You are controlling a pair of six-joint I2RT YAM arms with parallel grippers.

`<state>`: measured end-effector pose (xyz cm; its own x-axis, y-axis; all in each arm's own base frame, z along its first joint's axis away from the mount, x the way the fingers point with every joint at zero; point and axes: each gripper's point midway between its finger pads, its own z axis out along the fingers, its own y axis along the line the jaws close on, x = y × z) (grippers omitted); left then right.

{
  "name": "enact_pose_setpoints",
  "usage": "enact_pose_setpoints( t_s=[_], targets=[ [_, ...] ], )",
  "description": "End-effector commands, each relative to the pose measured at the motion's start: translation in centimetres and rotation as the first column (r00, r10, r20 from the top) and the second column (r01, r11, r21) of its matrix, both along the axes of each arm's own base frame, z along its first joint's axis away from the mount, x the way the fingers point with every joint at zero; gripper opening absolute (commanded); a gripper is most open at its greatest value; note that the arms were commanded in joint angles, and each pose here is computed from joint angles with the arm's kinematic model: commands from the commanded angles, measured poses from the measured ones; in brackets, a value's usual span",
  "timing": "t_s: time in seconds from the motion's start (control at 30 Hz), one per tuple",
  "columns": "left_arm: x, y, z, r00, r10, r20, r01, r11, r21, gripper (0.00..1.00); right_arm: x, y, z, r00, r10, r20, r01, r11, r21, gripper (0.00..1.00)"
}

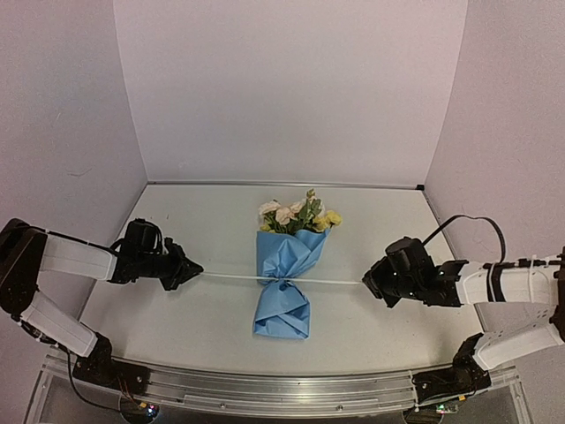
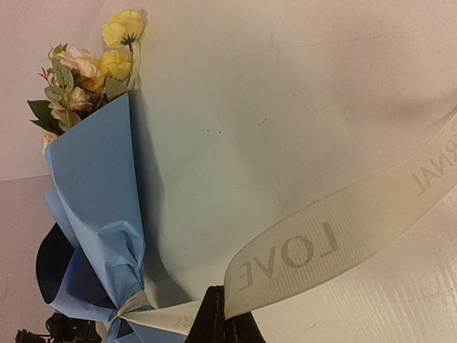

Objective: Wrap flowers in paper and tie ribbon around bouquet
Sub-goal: Tie the ribbon around the folded bouquet.

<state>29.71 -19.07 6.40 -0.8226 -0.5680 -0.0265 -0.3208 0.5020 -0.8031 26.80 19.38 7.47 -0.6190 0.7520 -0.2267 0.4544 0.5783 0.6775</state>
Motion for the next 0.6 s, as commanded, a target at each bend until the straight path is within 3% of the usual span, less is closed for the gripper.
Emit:
enact_pose_setpoints(
  t_s=[0.0, 0.37, 0.57],
  targets=[
    [1.1, 10.4, -5.2, 0.931, 0.358, -0.072, -0.336, 0.917, 0.214, 0.0, -4.8, -14.0, -7.0, 0.932, -0.307, -0.191, 0.193, 0.869, -0.455, 0.0],
    [1.8, 11.9, -4.8, 0.928, 0.368, -0.064, -0.348, 0.914, 0.21, 0.0, -5.2, -15.7, -6.7, 0.922, -0.331, -0.2, 0.226, 0.88, -0.417, 0.0],
    [2.3, 7.7, -2.4, 0.982, 0.186, 0.021, -0.187, 0.97, 0.158, 0.0, -4.6, -12.9, -6.8, 0.953, -0.18, -0.244, 0.076, 0.921, -0.382, 0.0]
  ],
)
